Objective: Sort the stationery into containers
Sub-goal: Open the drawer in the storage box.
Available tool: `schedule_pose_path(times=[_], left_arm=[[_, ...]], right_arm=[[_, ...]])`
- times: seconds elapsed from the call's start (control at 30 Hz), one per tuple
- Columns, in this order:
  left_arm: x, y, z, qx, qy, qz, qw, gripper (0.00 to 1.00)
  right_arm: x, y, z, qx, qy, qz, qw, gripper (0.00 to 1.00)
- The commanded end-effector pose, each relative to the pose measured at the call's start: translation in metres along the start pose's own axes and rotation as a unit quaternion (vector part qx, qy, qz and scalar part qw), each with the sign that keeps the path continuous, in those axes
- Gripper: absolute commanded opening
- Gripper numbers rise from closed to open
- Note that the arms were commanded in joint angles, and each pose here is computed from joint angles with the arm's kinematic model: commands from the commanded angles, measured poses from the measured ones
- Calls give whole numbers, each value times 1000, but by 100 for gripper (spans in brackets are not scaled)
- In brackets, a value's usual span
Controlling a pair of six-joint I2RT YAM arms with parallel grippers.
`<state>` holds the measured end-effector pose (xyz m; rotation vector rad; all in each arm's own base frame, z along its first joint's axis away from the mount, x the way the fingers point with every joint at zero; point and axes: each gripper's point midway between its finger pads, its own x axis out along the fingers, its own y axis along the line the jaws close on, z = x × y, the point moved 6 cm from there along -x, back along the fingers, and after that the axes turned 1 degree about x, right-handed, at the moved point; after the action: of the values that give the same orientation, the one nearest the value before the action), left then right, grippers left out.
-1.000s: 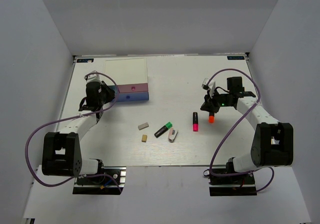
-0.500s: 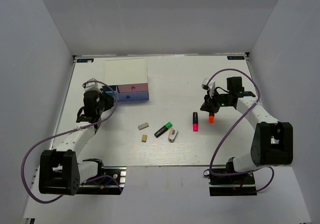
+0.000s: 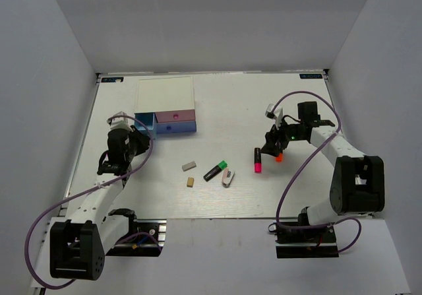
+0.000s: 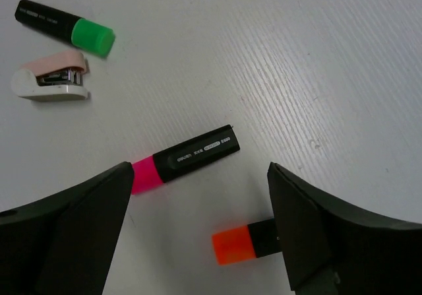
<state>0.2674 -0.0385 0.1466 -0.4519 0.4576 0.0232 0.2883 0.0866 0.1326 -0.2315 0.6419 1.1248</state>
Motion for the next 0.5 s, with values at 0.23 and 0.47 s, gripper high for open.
schedule_pose_path(times=[0.23, 0.47], left_arm=[[-9, 0, -2, 3, 23, 9, 1000, 80], [-33, -5, 2, 12, 19, -10, 1000, 81]], right_arm=[[8, -11, 6, -85, -19, 20, 996, 90], [8, -25, 18, -147, -25, -8, 989, 90]])
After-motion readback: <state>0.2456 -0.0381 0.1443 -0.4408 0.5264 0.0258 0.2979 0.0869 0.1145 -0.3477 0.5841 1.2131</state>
